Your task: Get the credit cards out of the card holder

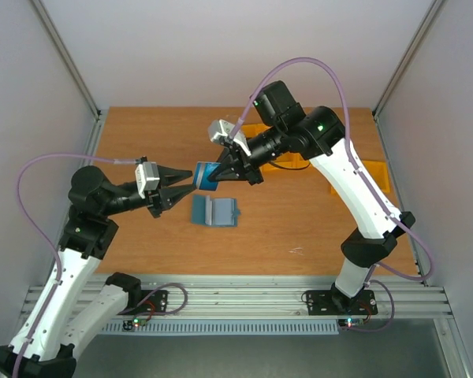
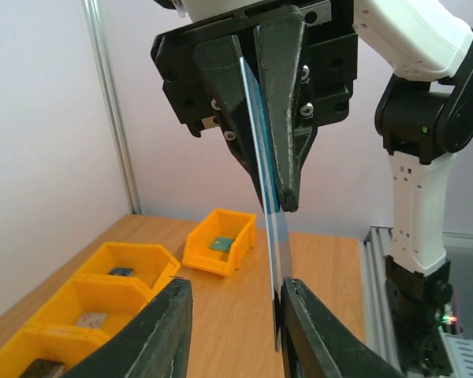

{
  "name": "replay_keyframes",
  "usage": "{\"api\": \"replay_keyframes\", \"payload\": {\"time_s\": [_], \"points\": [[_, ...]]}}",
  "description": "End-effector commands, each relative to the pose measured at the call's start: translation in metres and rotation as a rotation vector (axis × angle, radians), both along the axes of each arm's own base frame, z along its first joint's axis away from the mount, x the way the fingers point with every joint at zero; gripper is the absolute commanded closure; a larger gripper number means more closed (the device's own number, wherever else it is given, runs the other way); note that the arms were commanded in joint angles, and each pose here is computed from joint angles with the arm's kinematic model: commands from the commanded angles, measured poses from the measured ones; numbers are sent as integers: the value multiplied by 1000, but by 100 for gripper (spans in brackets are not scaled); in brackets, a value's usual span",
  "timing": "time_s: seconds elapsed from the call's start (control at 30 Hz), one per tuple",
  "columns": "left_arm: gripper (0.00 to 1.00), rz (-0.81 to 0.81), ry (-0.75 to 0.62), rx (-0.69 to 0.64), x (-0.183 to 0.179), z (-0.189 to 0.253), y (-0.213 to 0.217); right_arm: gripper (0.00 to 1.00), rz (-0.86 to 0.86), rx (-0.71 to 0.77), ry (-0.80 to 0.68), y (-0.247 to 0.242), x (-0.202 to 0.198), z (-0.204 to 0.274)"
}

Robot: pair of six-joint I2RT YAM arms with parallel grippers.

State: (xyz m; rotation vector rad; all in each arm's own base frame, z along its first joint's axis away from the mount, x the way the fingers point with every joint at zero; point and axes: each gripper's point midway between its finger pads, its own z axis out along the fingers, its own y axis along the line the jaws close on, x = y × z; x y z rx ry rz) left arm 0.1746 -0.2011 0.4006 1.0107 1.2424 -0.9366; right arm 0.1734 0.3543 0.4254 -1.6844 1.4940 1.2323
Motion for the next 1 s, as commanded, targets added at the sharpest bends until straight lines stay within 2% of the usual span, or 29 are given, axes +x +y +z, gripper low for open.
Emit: {"api": "replay_keyframes", "payload": {"time_s": [0.0, 0.1, 0.2, 0.23, 0.27, 0.33, 0.4, 0.5, 0.6, 0.67, 0.97], "points": [[70, -18, -16, -7, -1, 2, -4, 99, 12, 16, 11, -2, -17, 14], [77, -60, -23, 5, -8, -1, -9, 99, 4, 21, 3, -1, -16, 16], [97, -68, -30, 7, -8, -2, -10, 99, -8, 21, -1, 0, -13, 16], [99, -71, -36, 3, -8, -1, -11, 99, -9, 22, 1, 0, -13, 17], [100, -73, -28, -4, -8, -1, -11, 93, -12, 25, 3, 1, -13, 18], [100, -47, -37, -52, -4, 12, -9, 73, -28, 33, 7, 3, -10, 20], [100, 30, 28, -144, 7, 27, -3, 66, -35, 56, 20, 3, -8, 23], [100, 82, 68, -231, 12, 43, 5, 63, -55, 141, 70, -3, 2, 32], [100, 40, 29, -225, 1, 47, 3, 63, -108, 240, 92, -11, 12, 44], [100, 18, 28, -228, -3, 49, 3, 61, -152, 310, 47, -11, 20, 51], [100, 23, 43, -260, -1, 55, 3, 57, -255, 424, 92, -9, 32, 55]]}}
